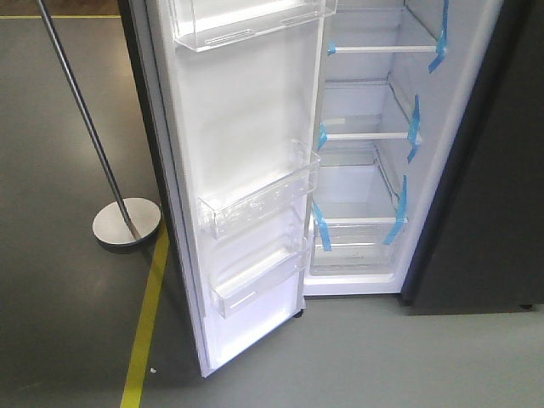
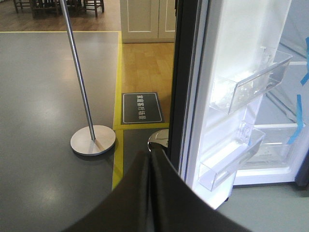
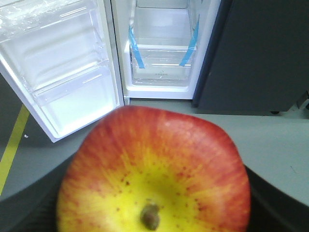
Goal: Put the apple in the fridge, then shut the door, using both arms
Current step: 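Approach the refrigerator shelves with the apple in the right gripper, then drive closer to the open door, raising the apple toward the upper door bin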
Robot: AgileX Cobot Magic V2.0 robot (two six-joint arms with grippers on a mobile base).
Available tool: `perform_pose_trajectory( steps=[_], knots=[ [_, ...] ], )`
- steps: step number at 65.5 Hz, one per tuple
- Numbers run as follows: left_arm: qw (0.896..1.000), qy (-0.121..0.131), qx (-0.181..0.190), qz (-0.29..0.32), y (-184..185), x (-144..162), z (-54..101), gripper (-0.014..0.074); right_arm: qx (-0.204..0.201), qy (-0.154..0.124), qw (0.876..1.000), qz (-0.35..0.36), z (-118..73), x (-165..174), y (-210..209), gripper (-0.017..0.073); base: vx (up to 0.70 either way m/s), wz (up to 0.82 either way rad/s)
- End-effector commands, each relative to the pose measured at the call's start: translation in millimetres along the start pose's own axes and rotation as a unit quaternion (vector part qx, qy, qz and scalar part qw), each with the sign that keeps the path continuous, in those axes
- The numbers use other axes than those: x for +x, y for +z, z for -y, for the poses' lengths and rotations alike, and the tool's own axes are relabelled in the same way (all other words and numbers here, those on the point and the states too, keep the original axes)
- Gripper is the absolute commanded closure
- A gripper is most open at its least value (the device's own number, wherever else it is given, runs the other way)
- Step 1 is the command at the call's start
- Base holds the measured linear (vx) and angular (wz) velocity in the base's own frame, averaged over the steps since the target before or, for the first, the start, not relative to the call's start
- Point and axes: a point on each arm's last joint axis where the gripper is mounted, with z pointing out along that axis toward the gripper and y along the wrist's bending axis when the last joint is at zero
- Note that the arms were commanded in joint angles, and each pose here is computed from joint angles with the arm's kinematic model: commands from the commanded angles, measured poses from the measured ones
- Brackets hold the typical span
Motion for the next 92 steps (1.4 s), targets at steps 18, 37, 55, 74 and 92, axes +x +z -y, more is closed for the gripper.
perform_pose_trajectory(
  steps=[18,37,55,74,92],
  knots=[
    [1.0,-0.004,0.004,0.029,0.8,-0.2,0.1,0.0599,0.003,-0.001,0.999,0.044,0.5,-13.0,-4.9,0.0461,0.11,-0.02],
    [1.0,-0.004,0.004,0.029,0.8,-0.2,0.1,0.0599,0.003,-0.001,0.999,0.044,0.5,-13.0,-4.9,0.0461,0.1,0.01],
    [1.0,-0.004,0.004,0.029,0.8,-0.2,0.1,0.0599,0.003,-0.001,0.999,0.044,0.5,-13.0,-4.9,0.0461,0.08,0.01],
    [1.0,-0.004,0.004,0.029,0.8,-0.2,0.1,0.0599,0.003,-0.001,0.999,0.044,0.5,-13.0,-4.9,0.0461,0.07,0.01],
    [1.0,-0.004,0.004,0.029,0.8,-0.2,0.1,0.0599,0.003,-0.001,0.999,0.044,0.5,-13.0,-4.9,0.0461,0.05,0.02]
  ],
)
